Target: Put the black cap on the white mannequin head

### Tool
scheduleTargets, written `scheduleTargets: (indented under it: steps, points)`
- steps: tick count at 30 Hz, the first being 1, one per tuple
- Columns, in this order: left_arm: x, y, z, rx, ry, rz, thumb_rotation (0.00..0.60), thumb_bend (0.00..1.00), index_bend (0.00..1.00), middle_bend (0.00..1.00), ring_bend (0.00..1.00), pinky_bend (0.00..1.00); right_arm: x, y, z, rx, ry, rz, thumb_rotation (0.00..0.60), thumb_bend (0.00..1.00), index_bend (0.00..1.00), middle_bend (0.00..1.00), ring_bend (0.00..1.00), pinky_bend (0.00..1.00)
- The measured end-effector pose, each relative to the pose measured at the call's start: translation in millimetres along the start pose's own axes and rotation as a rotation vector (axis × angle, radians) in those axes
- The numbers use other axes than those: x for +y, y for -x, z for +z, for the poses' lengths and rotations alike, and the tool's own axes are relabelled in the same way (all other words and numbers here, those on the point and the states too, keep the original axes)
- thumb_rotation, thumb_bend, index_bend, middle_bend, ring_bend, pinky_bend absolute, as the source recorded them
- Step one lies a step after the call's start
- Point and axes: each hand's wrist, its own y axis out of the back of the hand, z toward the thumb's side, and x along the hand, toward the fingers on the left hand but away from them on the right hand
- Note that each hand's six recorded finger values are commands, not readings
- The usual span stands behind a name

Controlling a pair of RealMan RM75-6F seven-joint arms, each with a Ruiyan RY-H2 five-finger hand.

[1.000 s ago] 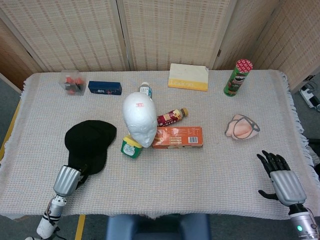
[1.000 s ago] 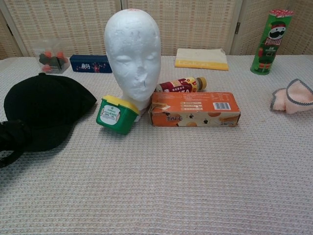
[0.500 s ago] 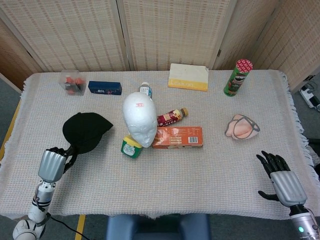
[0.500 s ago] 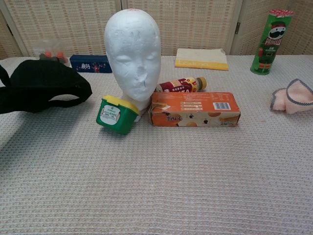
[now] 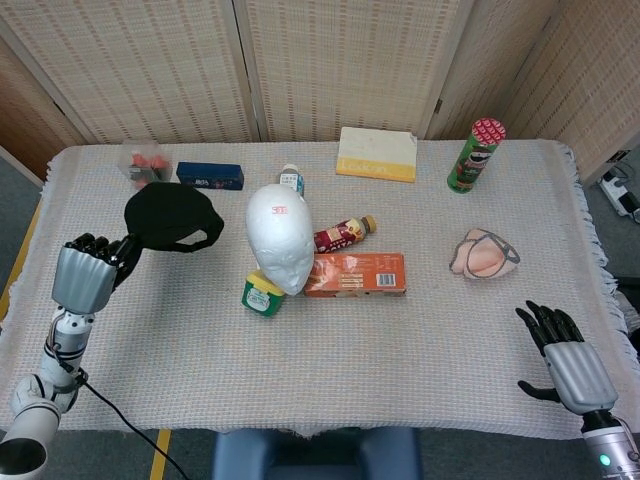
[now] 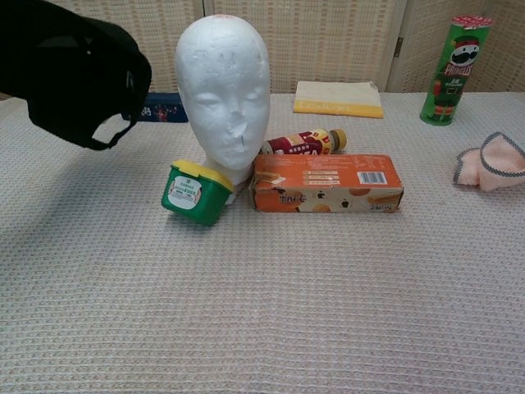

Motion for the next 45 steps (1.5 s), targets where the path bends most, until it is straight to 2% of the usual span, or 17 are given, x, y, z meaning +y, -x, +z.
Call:
scheduleTargets:
  steps: [11, 17, 22, 26, 32, 34, 38, 42, 45]
  points:
    - [18.0, -103.0, 21.8, -0.066, -0.024, 0.205, 0.600, 0.58, 0.65, 1.00, 0.99, 1.00, 8.3, 0.1, -7.9, -0.025, 0.021, -0.020, 0.600, 0.03, 0.00, 0.00, 0.00, 0.00]
    - [21.3, -123.2, 55.4, -0.115, 0.010, 0.253, 0.600, 0.58, 0.66, 1.00, 0.99, 1.00, 12.8, 0.3, -12.5, -0.037, 0.030, -0.030, 0.600, 0.03, 0.00, 0.00, 0.00, 0.00]
    - [17.7, -119.4, 92.5, -0.186, 0.049, 0.249, 0.600, 0.58, 0.66, 1.00, 0.99, 1.00, 17.4, -1.3, -13.8, -0.033, 0.040, -0.044, 0.600, 0.04, 0.00, 0.00, 0.00, 0.00]
    - [14.6, -100.3, 118.6, -0.238, 0.106, 0.227, 0.600, 0.58, 0.66, 1.00, 0.99, 1.00, 22.3, -3.6, -15.5, -0.034, 0.049, -0.061, 0.600, 0.04, 0.00, 0.00, 0.00, 0.00]
    - [8.4, -63.9, 137.0, -0.264, 0.148, 0.160, 0.600, 0.57, 0.65, 1.00, 0.99, 1.00, 23.2, -5.8, -13.8, -0.025, 0.048, -0.063, 0.600, 0.04, 0.00, 0.00, 0.00, 0.00]
    - [7.3, -54.8, 139.6, -0.262, 0.161, 0.143, 0.600, 0.55, 0.60, 1.00, 0.99, 1.00, 23.2, -6.8, -12.6, -0.021, 0.047, -0.064, 0.600, 0.04, 0.00, 0.00, 0.00, 0.00]
    - [5.9, -40.3, 140.1, -0.236, 0.177, 0.111, 0.600, 0.42, 0.33, 1.00, 0.99, 1.00, 22.8, -8.0, -10.9, -0.016, 0.044, -0.065, 0.600, 0.04, 0.00, 0.00, 0.00, 0.00]
    - [6.6, -32.3, 138.1, -0.206, 0.193, 0.086, 0.600, 0.30, 0.13, 1.00, 0.98, 1.00, 21.6, -8.7, -9.4, -0.012, 0.039, -0.061, 0.600, 0.04, 0.00, 0.00, 0.00, 0.00]
    - [8.2, -24.8, 134.7, -0.179, 0.204, 0.059, 0.600, 0.25, 0.04, 1.00, 0.96, 1.00, 21.3, -8.5, -8.3, -0.009, 0.036, -0.061, 0.600, 0.05, 0.00, 0.00, 0.00, 0.00]
